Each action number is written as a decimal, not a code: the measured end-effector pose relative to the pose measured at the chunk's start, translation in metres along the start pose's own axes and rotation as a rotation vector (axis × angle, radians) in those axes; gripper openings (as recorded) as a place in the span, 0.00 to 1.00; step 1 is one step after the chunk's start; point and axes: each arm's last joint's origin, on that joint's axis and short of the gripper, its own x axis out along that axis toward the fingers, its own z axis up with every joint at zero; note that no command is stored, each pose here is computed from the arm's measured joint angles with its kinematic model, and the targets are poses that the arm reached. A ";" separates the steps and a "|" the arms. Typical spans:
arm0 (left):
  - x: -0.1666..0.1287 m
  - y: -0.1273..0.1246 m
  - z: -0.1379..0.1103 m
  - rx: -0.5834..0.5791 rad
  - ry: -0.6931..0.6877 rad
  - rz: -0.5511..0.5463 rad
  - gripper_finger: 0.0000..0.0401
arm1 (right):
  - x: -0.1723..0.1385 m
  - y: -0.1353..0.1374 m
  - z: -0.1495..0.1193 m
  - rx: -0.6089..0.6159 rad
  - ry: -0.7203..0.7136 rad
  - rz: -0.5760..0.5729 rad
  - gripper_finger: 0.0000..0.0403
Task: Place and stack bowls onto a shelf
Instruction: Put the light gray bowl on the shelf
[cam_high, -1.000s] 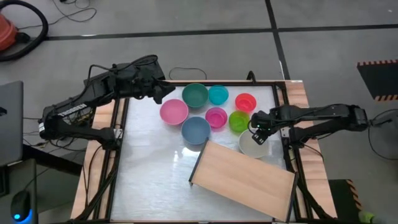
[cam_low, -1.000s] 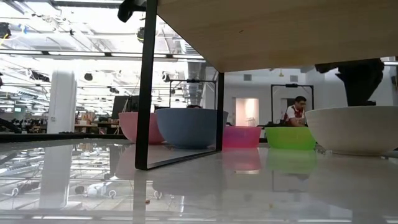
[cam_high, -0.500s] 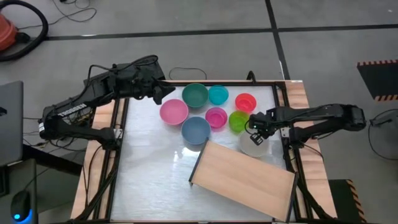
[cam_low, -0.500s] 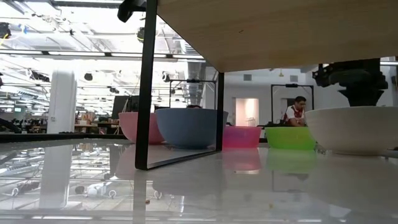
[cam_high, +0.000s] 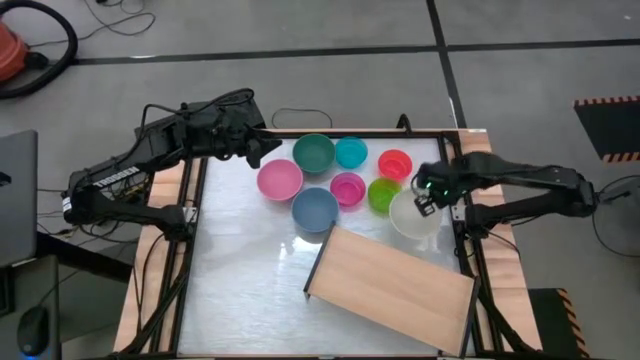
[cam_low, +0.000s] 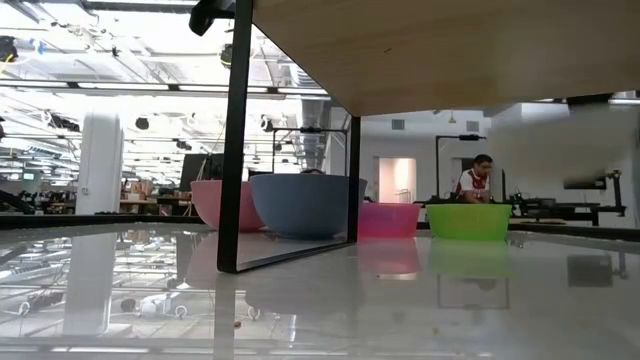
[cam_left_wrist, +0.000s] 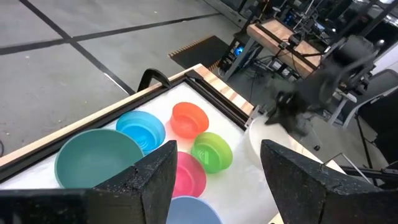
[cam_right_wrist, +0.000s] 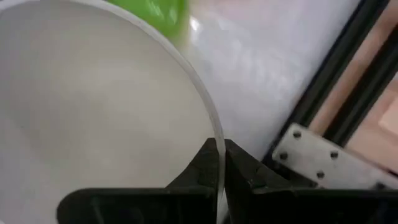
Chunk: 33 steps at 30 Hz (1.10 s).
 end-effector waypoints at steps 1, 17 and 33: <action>0.000 0.000 0.000 0.000 -0.001 0.000 0.55 | -0.010 -0.002 0.002 0.006 -0.026 0.024 0.07; 0.000 0.002 0.001 0.017 -0.007 0.006 0.55 | -0.115 0.026 -0.029 -0.362 0.123 0.558 0.07; -0.003 0.022 0.023 0.024 -0.153 0.060 0.55 | -0.109 0.065 -0.146 -0.244 0.135 0.321 0.07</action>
